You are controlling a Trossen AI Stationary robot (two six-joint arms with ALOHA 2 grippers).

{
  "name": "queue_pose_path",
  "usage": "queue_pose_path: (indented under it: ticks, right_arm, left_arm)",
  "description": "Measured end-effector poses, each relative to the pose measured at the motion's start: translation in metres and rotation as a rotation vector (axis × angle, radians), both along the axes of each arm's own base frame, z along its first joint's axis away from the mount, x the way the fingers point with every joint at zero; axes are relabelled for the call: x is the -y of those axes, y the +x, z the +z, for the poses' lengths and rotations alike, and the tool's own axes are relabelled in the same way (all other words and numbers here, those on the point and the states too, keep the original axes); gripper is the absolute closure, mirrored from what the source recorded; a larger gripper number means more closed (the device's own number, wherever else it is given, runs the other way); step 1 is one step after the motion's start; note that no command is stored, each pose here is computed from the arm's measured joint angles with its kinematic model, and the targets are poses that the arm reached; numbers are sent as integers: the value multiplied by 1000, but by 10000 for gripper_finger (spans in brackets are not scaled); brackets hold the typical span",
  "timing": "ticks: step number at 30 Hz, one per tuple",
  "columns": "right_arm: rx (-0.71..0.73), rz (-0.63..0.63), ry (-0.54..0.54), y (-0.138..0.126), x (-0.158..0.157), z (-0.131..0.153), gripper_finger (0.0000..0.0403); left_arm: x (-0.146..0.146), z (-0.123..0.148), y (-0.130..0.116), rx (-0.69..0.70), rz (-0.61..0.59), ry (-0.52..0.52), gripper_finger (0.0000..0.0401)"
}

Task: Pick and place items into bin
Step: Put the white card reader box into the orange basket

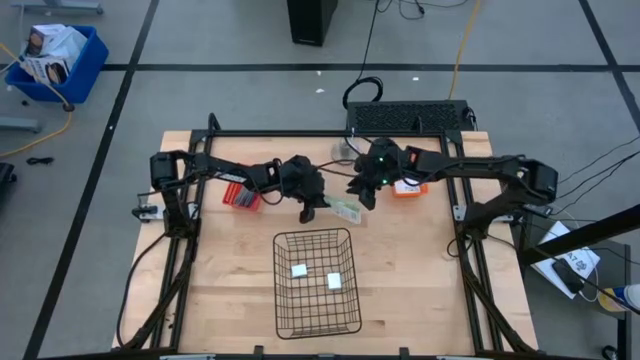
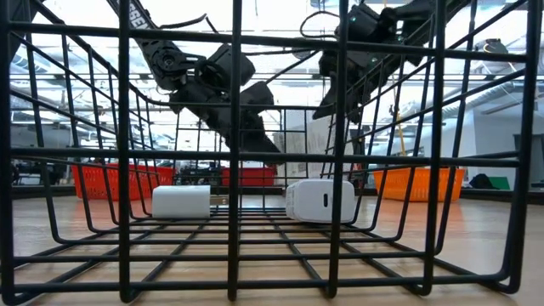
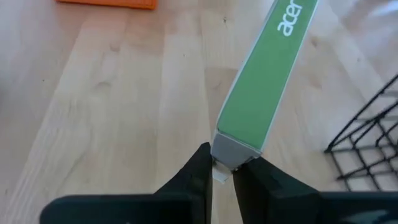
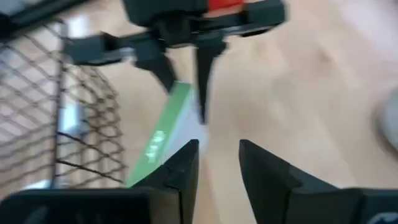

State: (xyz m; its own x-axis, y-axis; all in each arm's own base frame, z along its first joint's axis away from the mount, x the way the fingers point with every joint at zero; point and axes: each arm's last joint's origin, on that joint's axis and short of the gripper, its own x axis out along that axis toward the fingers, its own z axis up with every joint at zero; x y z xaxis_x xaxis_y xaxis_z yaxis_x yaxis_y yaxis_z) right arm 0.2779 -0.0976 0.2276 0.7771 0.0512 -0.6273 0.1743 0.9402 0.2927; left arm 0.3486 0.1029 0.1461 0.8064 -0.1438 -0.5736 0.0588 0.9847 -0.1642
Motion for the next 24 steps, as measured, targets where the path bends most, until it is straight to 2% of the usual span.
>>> queue_pose_path:
  ticks: [6, 13, 17, 21, 24]
  right_arm:
    - [-28, -18, -100, -6, -15, 11, 223]
    - [-31, -11, -131, -9, -23, 16, 123]
    - [-81, -57, -133, -14, -24, 15, 110]
    - [-127, -70, -144, -16, -27, 13, 119]
    - [-103, -65, -120, -18, -28, 17, 126]
  left_arm:
    - [2, 12, 10, 16, 23, -53, 343]
    - [5, 27, 21, 8, 24, -69, 355]
    - [3, 31, 23, -12, 68, -78, 351]
    - [3, 34, 25, -23, 78, -88, 345]
    - [1, 36, 25, -19, 79, -86, 355]
